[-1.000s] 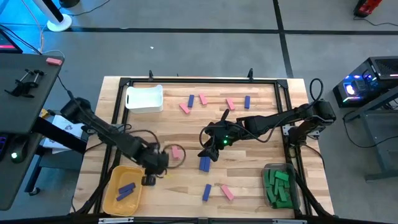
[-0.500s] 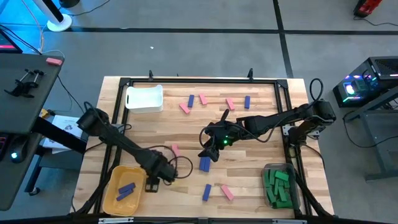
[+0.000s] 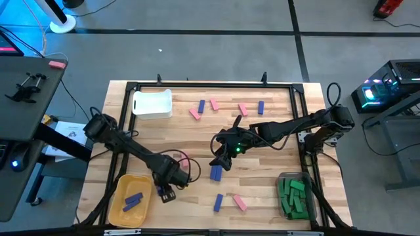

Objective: Sort blocks
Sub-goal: Put the purple block into the yellow bin

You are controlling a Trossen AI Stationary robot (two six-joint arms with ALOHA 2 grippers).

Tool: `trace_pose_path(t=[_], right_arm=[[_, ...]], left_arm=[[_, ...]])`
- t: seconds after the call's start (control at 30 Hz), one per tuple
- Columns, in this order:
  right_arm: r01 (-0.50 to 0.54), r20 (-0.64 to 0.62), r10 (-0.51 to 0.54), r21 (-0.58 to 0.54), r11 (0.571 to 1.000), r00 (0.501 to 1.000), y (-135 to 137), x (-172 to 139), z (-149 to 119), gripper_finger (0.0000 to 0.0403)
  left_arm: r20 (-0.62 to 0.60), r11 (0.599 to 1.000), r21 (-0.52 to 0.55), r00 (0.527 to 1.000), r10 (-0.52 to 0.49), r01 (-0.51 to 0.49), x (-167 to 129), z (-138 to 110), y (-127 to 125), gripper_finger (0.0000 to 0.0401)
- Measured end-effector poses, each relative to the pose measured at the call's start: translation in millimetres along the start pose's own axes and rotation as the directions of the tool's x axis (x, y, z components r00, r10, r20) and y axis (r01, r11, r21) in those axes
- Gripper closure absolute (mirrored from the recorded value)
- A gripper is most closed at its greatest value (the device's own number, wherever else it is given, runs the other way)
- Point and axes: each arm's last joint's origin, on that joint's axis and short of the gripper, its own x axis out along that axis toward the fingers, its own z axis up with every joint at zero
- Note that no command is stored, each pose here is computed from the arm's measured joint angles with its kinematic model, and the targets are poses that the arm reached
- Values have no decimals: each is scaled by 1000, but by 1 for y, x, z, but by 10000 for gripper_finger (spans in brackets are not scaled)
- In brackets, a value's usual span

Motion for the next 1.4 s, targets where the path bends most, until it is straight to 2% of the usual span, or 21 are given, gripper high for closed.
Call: trace_pose_path(t=[0.2,0.57,0.7,0.8,1.0,1.1,1.2,1.3,1.4], right_arm=[[0,0,0,0,1000,1000,0,0,0,190],[1,0,-1,4,1000,1000,0,0,0,190],[1,-1,-1,7,1000,1000,0,0,0,190],[3,-4,-3,8,1000,1000,0,0,0,190],[10,-12,-10,10,1000,1000,-1,0,-1,190],[11,-13,-11,10,1000,1000,-1,0,-1,190],[13,-15,-13,10,1000,1000,-1,0,-2,190],[16,-19,-16,10,1000,1000,-2,0,-2,190],[14,-26,-13,11,1000,1000,-2,0,-2,190]], left_arm=[[-17,997,-6,997,79,-79,11,-5,11,201],[17,996,-16,996,87,-87,14,-2,16,201],[91,1000,-2,996,-8,8,10,11,12,201],[194,997,-41,979,-64,73,3,28,14,201],[386,969,-65,902,-195,237,-12,61,18,201],[414,950,-88,879,-237,298,-17,71,23,201],[377,940,-39,876,-301,340,-26,73,24,201],[394,926,74,842,-367,369,-51,67,17,201],[427,936,197,834,-348,290,-70,58,15,201]])
